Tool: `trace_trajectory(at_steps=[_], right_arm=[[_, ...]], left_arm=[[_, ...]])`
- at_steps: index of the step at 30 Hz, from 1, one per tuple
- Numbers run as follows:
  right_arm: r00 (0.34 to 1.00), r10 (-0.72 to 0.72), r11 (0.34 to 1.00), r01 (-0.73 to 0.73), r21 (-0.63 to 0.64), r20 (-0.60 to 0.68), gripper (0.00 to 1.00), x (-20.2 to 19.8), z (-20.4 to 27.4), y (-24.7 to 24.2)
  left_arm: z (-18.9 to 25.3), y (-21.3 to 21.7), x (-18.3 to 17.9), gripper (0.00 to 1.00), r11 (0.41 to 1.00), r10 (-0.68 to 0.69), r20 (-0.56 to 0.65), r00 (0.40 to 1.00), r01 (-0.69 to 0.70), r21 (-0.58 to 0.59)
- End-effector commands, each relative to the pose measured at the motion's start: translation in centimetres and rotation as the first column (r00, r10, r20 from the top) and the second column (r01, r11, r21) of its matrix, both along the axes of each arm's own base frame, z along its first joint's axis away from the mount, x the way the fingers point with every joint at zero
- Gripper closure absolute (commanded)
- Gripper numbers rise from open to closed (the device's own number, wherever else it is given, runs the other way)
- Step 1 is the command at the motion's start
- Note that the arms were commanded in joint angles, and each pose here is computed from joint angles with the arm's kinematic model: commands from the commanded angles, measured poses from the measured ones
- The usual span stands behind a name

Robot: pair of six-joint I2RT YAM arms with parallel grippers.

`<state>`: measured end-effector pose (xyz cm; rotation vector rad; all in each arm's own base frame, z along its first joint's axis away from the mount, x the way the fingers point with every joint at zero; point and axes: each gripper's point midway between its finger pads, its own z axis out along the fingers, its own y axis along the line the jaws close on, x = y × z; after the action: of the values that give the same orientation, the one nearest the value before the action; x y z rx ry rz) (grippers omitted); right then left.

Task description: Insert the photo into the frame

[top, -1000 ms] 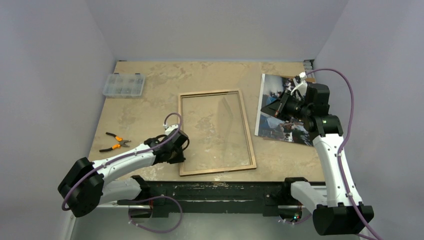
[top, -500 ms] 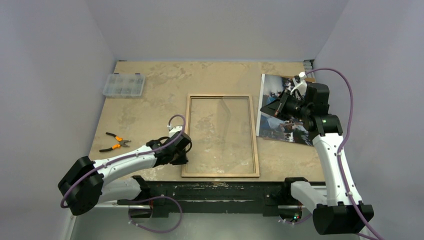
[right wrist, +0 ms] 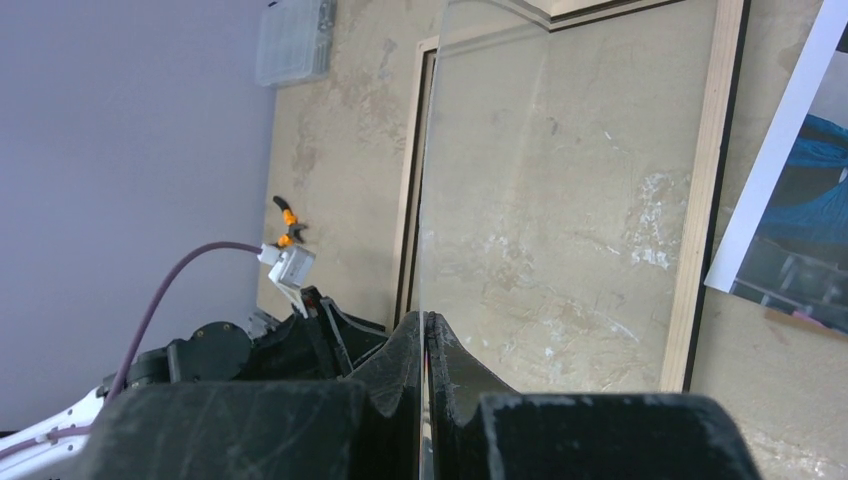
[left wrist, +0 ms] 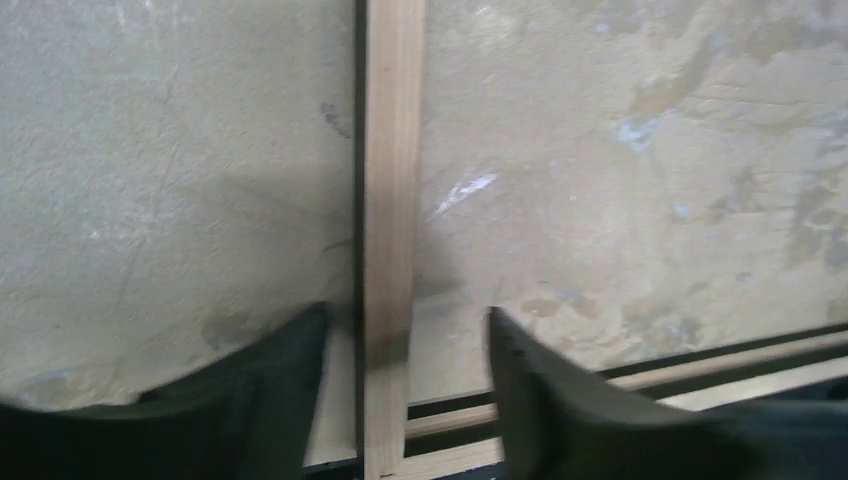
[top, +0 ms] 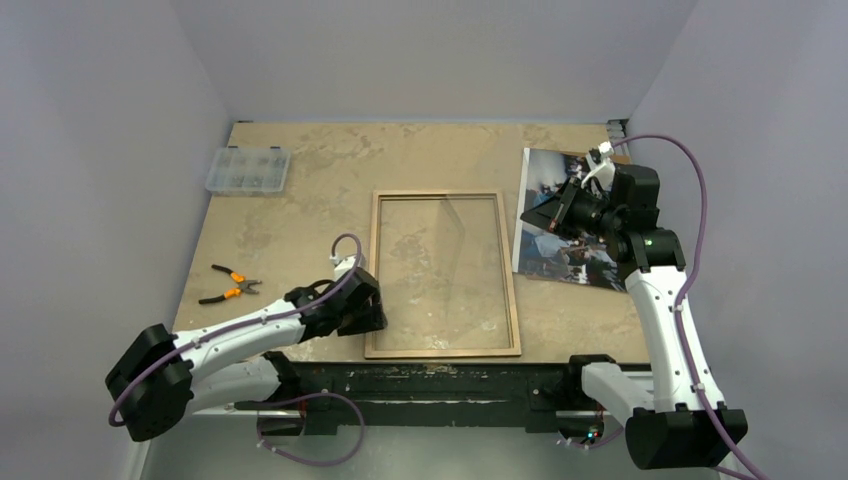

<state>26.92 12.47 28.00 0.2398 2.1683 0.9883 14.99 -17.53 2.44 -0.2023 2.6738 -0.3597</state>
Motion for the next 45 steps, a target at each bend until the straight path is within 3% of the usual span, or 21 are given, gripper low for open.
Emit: trace_trajectory(at_steps=[1, 3, 6, 20, 24, 27, 31, 41, 45], right_arm=[[0.995, 0.052, 0.998, -0.056, 0.038, 0.086, 1.0, 0.0, 2.3, 0.9], [0.993, 0.064, 0.996, -0.069, 0.05, 0.097, 1.0, 0.0, 2.5, 1.1], [0.991, 0.077, 0.995, -0.083, 0.056, 0.11, 1.0, 0.1, 2.8, 1.3], [0.984, 0.115, 0.979, -0.135, 0.154, 0.135, 1.0, 1.1, 4.6, 2.6], [0.986, 0.079, 0.976, -0.106, 0.192, 0.144, 1.0, 1.8, 5.2, 2.8], [0.989, 0.038, 0.98, -0.065, 0.186, 0.144, 1.0, 2.5, 5.1, 3.3], [0.986, 0.019, 0.983, -0.049, 0.176, 0.165, 1.0, 2.7, 5.3, 4.3], [0.965, -0.143, 0.965, 0.087, 0.247, 0.22, 1.0, 1.5, 4.2, 5.7], [0.965, -0.124, 0.948, 0.047, 0.314, 0.23, 1.0, 0.8, 2.9, 7.4]], left_arm=[[1.8, -1.4, 0.1, 0.29, 0.995, 0.007, 0.03, 1.0, -0.004, -0.104], [2.6, -1.6, 0.5, 0.18, 0.993, 0.008, 0.057, 0.998, -0.001, -0.122], [3.9, -2.0, 1.3, 0.13, 0.99, -0.002, 0.096, 0.995, 0.016, -0.143], [8.0, 0.6, 7.6, 0.12, 0.963, 0.058, 0.118, 0.991, -0.024, -0.27], [8.3, 1.6, 9.6, 0.14, 0.96, 0.116, 0.106, 0.988, -0.084, -0.268], [8.5, 0.9, 11.4, 0.17, 0.92, 0.171, 0.111, 0.979, -0.118, -0.375], [7.6, 0.2, 11.5, 0.21, 0.905, 0.166, 0.088, 0.982, -0.116, -0.409], [4.1, 2.6, 9.6, 0.42, 0.956, 0.156, 0.017, 0.988, -0.147, -0.255], [3.4, 2.7, 9.3, 0.47, 0.958, 0.154, -0.002, 0.988, -0.15, -0.243]])
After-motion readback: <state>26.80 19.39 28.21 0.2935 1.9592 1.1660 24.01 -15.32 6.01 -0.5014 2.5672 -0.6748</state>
